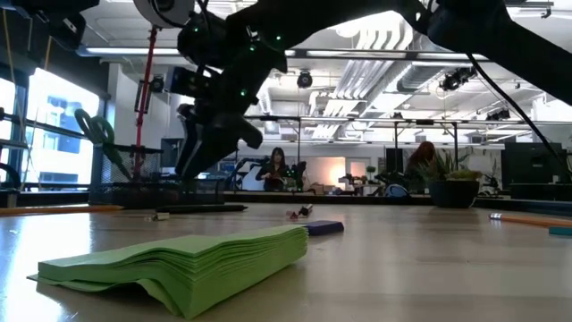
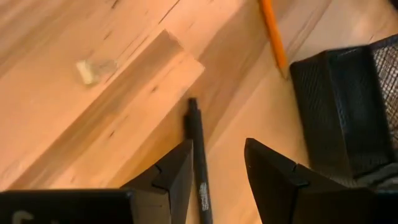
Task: Pick and place office supplies into organizer
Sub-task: Put the white binder clip into the desk organizer
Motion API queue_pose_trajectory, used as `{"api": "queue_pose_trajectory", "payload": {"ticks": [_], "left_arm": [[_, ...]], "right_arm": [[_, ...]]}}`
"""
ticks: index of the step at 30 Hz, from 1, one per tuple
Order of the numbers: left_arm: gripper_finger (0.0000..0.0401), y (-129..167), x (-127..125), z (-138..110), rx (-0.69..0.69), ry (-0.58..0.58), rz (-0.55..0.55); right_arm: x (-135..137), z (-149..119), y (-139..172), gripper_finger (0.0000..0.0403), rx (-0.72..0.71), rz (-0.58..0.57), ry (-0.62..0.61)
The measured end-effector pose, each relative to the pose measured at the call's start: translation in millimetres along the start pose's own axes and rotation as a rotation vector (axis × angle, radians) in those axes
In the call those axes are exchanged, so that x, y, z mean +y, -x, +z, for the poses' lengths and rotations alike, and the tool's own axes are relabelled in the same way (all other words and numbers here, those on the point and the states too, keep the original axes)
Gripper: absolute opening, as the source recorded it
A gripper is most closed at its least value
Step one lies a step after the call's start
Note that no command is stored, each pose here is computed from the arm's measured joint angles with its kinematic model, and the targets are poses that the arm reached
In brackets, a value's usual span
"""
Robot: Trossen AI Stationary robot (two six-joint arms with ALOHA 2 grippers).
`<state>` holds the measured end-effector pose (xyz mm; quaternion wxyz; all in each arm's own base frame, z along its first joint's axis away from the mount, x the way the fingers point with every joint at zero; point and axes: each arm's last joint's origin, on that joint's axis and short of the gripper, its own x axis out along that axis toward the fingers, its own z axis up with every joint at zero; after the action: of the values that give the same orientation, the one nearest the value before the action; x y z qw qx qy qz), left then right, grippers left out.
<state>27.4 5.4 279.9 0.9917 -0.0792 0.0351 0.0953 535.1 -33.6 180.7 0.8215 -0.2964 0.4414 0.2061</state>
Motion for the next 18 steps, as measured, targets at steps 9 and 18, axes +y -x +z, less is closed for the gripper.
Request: {"api": "queue_pose_trajectory", "payload": {"ticks": [9,18], "left_arm": [[0.0001,0.0,0.0,0.0,0.0,0.015,0.001],[0.0001,-26.6,-2.5,-16.6,0.043,0.005,0.053]], "right_arm": [[2.5,-5.2,-10.8,0.0137,0.01,0.032,-0.075],[-1.7,-2.2,4.1,0.0138,0.038,-0.006,-0.14]]}}
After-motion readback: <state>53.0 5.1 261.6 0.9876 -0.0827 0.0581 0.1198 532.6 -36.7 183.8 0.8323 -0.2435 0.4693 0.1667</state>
